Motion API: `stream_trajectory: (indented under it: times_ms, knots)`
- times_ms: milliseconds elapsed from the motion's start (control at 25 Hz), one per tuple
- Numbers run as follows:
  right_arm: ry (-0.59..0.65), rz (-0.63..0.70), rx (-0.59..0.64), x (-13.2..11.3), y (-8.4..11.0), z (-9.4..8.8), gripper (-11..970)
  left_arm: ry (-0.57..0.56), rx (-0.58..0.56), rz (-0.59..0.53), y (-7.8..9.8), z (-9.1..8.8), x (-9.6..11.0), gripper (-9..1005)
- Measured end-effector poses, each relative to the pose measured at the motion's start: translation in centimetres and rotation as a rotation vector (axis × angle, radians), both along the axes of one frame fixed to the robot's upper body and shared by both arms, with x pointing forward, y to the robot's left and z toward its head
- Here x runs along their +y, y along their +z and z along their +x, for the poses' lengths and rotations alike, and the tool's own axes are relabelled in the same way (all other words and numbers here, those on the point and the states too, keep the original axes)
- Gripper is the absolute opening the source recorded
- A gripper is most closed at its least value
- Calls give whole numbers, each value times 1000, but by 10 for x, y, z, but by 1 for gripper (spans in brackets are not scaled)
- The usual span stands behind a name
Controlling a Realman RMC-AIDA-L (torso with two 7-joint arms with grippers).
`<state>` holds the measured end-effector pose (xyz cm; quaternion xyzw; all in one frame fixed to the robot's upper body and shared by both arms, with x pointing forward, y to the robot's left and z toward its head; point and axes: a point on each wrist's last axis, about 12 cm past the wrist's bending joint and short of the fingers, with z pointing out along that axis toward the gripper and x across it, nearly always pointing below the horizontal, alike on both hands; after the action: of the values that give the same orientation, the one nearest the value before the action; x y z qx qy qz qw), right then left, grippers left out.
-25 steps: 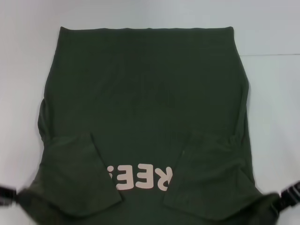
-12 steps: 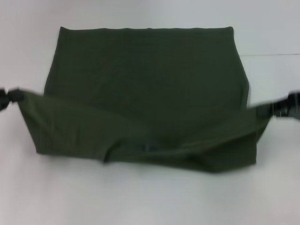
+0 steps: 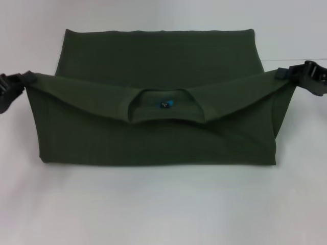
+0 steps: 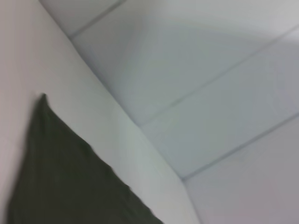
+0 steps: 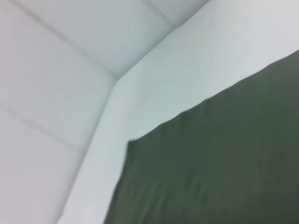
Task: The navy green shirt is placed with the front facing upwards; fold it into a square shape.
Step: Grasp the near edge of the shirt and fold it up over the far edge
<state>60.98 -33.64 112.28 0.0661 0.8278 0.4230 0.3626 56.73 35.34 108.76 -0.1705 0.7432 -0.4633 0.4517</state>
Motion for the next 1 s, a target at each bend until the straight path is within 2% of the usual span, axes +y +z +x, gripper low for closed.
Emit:
stream_trajectory:
  times_ms: [120,240,520,1000]
  knots:
    - [-78,-22,-31,5,-13,2,22,25,4,29,-10,4,-10,53]
    - [-117,-29,-62,7,-17,3,22,56,-3,53,-16,11,-18,53]
    - [-186,-35,-106,6,-20,7,22,86,-27,70,-17,22,-31,54]
    - [-247,-107,-107,18,-37,10,23,122,-50,188,-16,46,-56,56]
